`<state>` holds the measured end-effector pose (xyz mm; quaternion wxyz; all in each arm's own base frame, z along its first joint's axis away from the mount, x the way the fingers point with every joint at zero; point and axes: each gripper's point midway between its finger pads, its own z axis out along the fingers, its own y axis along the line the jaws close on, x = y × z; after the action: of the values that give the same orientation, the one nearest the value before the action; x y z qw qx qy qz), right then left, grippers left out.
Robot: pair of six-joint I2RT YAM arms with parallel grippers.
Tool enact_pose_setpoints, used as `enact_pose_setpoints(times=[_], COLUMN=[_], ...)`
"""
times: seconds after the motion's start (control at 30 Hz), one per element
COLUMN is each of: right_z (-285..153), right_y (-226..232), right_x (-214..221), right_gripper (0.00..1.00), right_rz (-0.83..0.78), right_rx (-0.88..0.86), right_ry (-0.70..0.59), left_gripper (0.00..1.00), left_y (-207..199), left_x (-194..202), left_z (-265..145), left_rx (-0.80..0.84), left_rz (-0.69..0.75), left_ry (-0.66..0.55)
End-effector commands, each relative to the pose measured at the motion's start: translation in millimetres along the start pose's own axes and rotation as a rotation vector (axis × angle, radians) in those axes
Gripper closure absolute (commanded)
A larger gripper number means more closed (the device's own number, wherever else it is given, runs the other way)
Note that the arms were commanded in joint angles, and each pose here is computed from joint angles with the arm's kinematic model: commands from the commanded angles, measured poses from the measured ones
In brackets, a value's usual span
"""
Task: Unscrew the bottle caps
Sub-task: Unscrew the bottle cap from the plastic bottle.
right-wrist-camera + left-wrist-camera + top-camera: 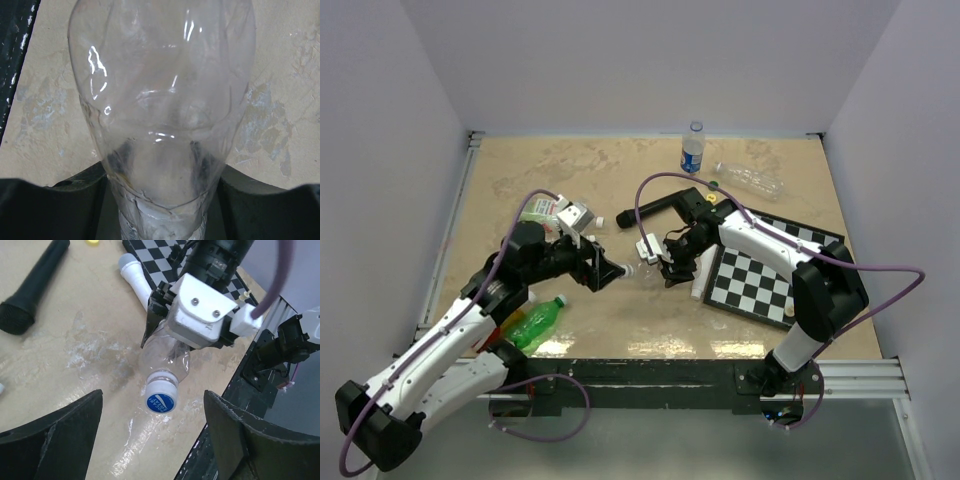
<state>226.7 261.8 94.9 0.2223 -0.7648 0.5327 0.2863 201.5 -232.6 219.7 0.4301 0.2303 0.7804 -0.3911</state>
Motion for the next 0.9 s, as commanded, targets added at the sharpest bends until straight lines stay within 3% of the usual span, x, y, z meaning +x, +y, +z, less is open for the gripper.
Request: enact_pose_setpoints(times=[0.0, 0.23, 0.33, 0.7, 0.87], right_z=[-12, -14, -14, -13, -12], right_y=[-4, -3, -3, -2, -3], right_x=[-23, -25, -25, -24, -25], right_gripper=[0.91, 0.91, 0.91, 0.91, 0.91], right_rz=[-0.051, -0.06, -0.063, -0.06, -0.064], right_rx=[0.024, 0.021, 0.022, 0.016, 0.015], right_ry=[-0.052, -0.057, -0.059, -0.058, -0.06], left_gripper=[0.13, 0.05, 0.05, 0.18, 0.34], left_y=[-23, -30, -28, -25, -26], left_x=[-39, -18, -7, 1, -1], left_z=[-26, -38, -30, 1, 8], left_rx=[0.065, 0.197, 0.25, 0.343, 0.353], left_rz=[0.235, 0.817, 0.951, 0.94, 0.907], left_ry=[-0.117, -0.219, -0.212, -0.155, -0.166])
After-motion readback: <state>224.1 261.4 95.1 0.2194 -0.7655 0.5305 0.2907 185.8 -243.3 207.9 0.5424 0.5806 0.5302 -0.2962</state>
